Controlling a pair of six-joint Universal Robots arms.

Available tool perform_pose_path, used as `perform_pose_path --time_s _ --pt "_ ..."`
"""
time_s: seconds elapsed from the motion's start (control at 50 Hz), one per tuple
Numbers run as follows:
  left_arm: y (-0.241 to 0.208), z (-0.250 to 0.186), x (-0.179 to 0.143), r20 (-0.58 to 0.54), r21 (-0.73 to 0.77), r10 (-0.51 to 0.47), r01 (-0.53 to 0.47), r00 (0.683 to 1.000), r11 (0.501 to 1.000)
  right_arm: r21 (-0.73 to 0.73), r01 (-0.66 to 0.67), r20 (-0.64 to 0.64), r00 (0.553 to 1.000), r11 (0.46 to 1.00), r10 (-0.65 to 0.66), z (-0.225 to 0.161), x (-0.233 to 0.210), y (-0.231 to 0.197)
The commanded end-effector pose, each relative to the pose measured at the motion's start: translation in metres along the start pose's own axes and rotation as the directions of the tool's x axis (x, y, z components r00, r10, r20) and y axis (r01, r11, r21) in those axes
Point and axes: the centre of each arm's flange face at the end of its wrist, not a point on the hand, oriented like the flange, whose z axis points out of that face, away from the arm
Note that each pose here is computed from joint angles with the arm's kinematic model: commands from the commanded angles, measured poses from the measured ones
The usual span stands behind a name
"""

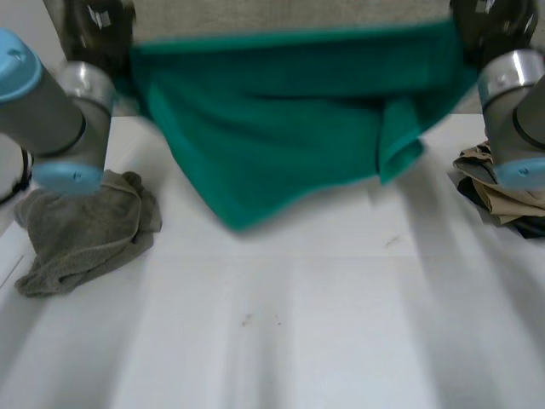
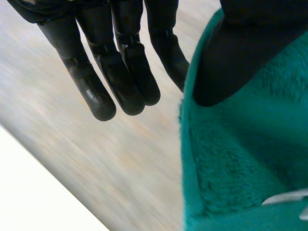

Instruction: Fold the laundry.

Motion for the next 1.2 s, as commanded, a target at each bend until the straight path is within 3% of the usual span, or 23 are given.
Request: perform_pose_path --time_s 0.02,0.22,0.4,0.52,0.6,0.68,0.7,0.74,0.78,0.82,0.96,1.06,1.2 --pt "-0.043 0.001 -0.008 0.08 0.194 -0.061 0.045 0.995 0.98 0.083 -0.052 -0.038 0.998 0.995 0.055 0.001 -0.001 -0.013" --pt "0.03 -0.063 0.044 -0.105 -0.088 -0.05 0.041 0.993 0.995 -0.141 -0.138 0.182 0.97 0.98 0.162 -0.041 -0.051 0.028" --pt "0.086 -0.144 0.073 -0.289 -0.397 -0.083 -0.041 0.954 0.917 -0.379 -0.076 0.376 0.898 0.922 0.228 -0.105 -0.095 0.067" --pt "0.07 -0.181 0.063 -0.369 -0.506 -0.121 -0.09 0.921 0.858 -0.493 0.018 0.488 0.834 0.87 0.259 -0.144 -0.093 0.066" --pt "0.042 -0.215 0.048 -0.441 -0.59 -0.164 -0.148 0.882 0.794 -0.55 0.116 0.558 0.787 0.827 0.261 -0.168 -0.066 0.052" --pt "0.019 -0.255 0.03 -0.519 -0.682 -0.224 -0.241 0.825 0.691 -0.563 0.266 0.654 0.722 0.782 0.226 -0.197 -0.03 0.038" --pt "0.011 -0.271 0.023 -0.55 -0.712 -0.251 -0.291 0.796 0.639 -0.549 0.333 0.701 0.684 0.767 0.205 -0.208 -0.018 0.034" --pt "0.003 -0.288 0.017 -0.588 -0.731 -0.28 -0.35 0.759 0.586 -0.526 0.393 0.743 0.643 0.754 0.183 -0.219 -0.008 0.031" --pt "-0.004 -0.296 0.012 -0.624 -0.722 -0.288 -0.396 0.727 0.567 -0.488 0.469 0.799 0.579 0.736 0.16 -0.232 0.002 0.03" --pt "-0.004 -0.296 0.013 -0.639 -0.708 -0.275 -0.409 0.719 0.575 -0.468 0.495 0.814 0.563 0.732 0.14 -0.233 0.004 0.034" --pt "0.015 -0.258 0.029 -0.626 -0.632 -0.165 -0.371 0.762 0.681 -0.511 0.44 0.754 0.642 0.739 0.139 -0.216 -0.01 0.055" --pt "0.036 -0.213 0.047 -0.564 -0.565 -0.092 -0.302 0.82 0.768 -0.55 0.349 0.648 0.752 0.759 0.124 -0.184 -0.025 0.082" --pt "0.065 -0.177 0.07 -0.531 -0.491 -0.019 -0.29 0.847 0.821 -0.517 0.284 0.585 0.806 0.808 0.091 -0.155 -0.049 0.096"
